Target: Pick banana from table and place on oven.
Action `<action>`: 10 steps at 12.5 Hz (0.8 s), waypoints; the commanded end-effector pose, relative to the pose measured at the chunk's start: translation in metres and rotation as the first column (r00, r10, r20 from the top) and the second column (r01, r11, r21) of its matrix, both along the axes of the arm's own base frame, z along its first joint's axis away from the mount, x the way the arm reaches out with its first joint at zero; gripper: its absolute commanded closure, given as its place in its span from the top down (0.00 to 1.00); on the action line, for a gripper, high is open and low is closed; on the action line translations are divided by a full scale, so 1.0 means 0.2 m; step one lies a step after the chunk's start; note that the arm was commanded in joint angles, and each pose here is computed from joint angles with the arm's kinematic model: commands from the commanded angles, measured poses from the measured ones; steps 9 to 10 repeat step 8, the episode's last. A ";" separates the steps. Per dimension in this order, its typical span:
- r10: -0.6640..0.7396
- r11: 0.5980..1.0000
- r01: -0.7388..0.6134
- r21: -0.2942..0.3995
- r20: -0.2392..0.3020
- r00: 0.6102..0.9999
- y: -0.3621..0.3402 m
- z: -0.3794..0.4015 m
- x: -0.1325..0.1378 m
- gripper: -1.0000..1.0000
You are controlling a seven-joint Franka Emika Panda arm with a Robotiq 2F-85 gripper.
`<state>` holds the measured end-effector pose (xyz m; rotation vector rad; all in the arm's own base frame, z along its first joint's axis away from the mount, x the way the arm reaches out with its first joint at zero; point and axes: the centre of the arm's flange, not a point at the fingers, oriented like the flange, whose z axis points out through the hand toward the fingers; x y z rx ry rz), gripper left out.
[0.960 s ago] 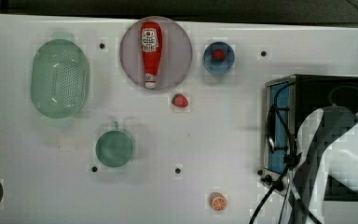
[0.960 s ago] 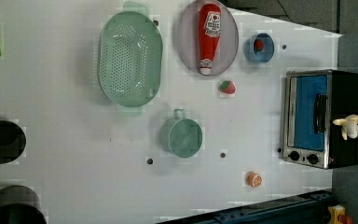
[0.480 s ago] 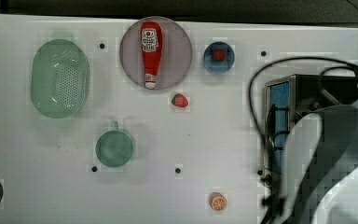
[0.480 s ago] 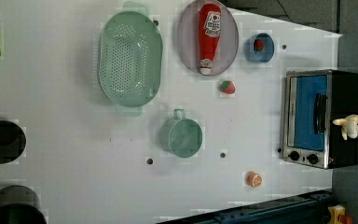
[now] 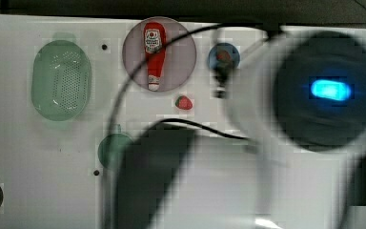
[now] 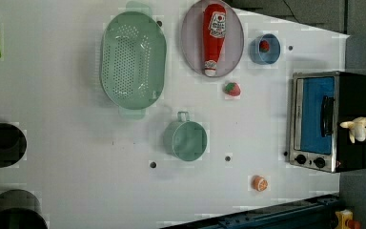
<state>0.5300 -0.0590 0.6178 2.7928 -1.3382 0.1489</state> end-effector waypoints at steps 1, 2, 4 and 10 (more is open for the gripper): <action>-0.138 0.990 0.140 0.018 -0.087 0.987 0.17 -0.18 -0.01 1.00; -0.138 0.990 0.140 0.020 -0.081 0.987 0.17 -0.16 -0.04 1.00; -0.133 0.990 0.137 0.037 -0.082 0.988 0.19 -0.15 -0.10 1.00; -0.136 0.989 0.140 0.045 -0.094 0.986 0.19 -0.18 -0.15 1.00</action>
